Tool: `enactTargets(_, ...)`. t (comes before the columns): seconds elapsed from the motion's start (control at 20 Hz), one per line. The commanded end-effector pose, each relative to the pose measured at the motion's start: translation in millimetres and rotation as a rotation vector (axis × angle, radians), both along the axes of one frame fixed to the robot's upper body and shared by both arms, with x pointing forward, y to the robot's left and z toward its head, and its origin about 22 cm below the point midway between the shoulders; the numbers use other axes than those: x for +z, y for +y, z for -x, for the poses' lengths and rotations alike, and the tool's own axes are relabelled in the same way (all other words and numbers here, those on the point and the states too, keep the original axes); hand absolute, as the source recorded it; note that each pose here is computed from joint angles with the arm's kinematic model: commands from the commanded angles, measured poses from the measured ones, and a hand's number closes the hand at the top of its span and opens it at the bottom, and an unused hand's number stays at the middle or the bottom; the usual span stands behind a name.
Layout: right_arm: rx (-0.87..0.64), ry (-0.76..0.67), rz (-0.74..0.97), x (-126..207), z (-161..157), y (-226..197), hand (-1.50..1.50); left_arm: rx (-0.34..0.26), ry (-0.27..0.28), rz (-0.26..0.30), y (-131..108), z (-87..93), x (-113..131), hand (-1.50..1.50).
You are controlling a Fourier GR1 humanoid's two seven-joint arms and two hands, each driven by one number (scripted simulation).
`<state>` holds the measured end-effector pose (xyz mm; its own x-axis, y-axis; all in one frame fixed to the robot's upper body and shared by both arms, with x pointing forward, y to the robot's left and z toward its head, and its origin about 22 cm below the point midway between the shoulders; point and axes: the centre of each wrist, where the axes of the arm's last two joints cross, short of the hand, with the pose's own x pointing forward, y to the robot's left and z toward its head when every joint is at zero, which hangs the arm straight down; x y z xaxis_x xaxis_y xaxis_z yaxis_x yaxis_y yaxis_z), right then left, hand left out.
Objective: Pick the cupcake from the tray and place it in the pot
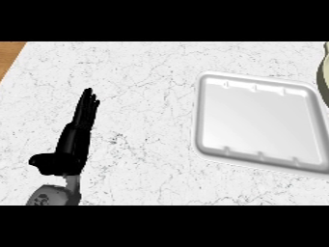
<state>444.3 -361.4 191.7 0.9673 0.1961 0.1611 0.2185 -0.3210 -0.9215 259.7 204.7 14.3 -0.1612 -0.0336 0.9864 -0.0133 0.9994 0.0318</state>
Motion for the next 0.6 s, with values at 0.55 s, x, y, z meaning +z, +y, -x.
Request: enactTargets(0.55,-0.13,-0.092,-0.272,-74.8,35.8,-59.6,1.5,0.027,0.004,-0.007,3.4,14.1,-4.8,0.0)
